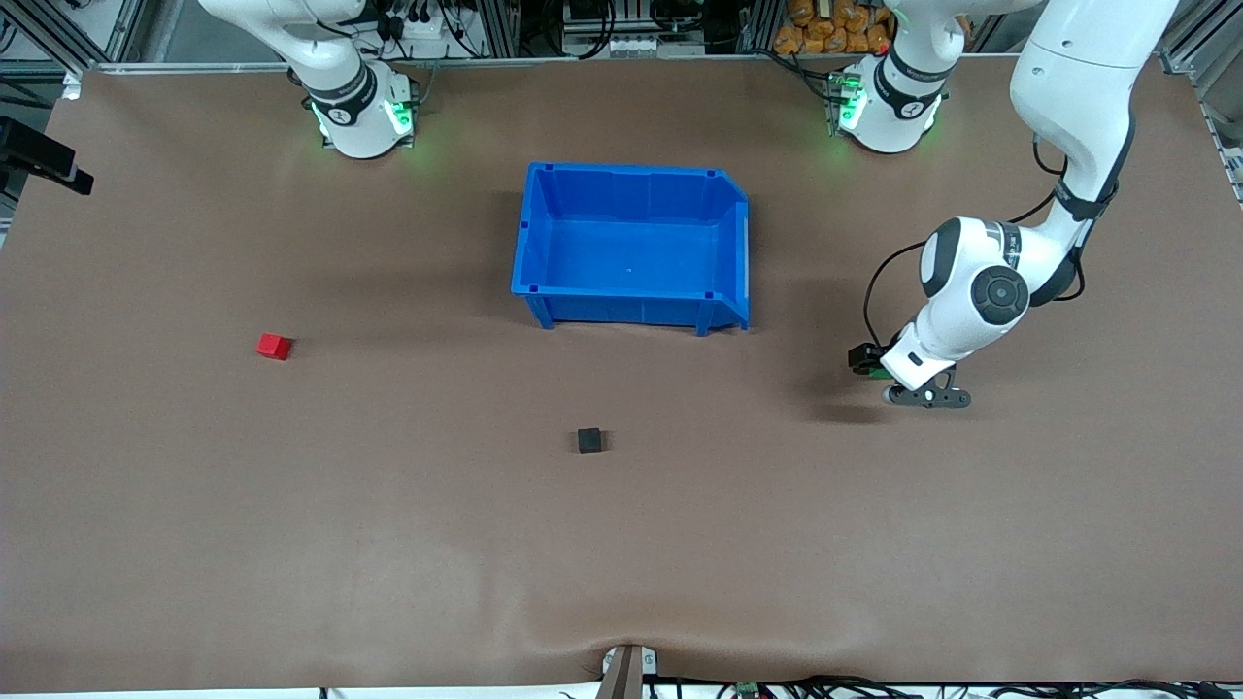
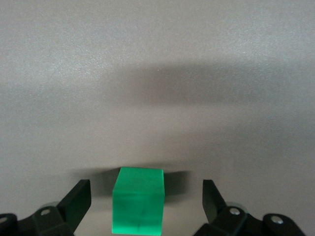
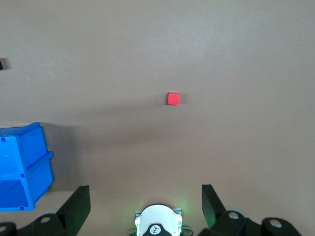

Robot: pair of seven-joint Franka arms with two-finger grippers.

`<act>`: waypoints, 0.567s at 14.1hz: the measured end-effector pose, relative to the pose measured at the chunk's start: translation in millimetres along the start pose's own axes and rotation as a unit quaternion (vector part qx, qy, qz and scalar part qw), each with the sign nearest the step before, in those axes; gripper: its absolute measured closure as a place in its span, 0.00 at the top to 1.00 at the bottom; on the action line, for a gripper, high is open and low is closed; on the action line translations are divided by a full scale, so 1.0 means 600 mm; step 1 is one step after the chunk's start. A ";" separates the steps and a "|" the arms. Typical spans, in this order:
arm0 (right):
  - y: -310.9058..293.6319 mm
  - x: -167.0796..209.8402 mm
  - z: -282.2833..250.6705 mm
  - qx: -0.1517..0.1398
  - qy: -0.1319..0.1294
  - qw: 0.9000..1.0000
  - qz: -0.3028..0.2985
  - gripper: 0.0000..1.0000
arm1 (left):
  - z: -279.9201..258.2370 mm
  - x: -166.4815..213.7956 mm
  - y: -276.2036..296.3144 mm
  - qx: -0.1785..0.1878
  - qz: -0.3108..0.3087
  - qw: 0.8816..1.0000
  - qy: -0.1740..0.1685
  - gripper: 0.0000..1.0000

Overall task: Attach green and red cubes to black cube
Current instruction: 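Lift the green cube with the left gripper while the right gripper grasps the red cube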

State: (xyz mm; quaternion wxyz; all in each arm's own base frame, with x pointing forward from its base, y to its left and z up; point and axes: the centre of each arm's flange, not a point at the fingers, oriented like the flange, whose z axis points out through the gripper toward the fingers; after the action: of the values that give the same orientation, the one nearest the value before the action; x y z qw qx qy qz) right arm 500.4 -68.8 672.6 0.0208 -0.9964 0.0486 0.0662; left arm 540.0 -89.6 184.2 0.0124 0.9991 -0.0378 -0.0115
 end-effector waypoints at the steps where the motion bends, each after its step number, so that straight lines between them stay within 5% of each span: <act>1: 0.001 0.002 -0.002 0.001 -0.004 1.000 0.001 1.00 | -0.001 0.001 0.000 0.000 0.000 1.000 0.001 1.00; 3: -0.001 0.017 -0.011 0.001 -0.010 1.000 0.002 1.00 | 0.000 0.001 0.000 0.000 0.000 1.000 0.001 0.94; 8: -0.002 0.096 0.049 -0.004 -0.036 0.999 0.005 1.00 | 0.003 0.001 0.000 0.000 0.000 1.000 -0.001 0.41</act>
State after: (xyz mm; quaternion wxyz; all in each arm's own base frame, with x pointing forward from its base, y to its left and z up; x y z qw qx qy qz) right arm 553.7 -71.7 635.5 0.0182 -0.9932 0.0524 0.1025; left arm 540.7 -90.0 182.4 0.0128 0.9991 -0.0379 -0.0123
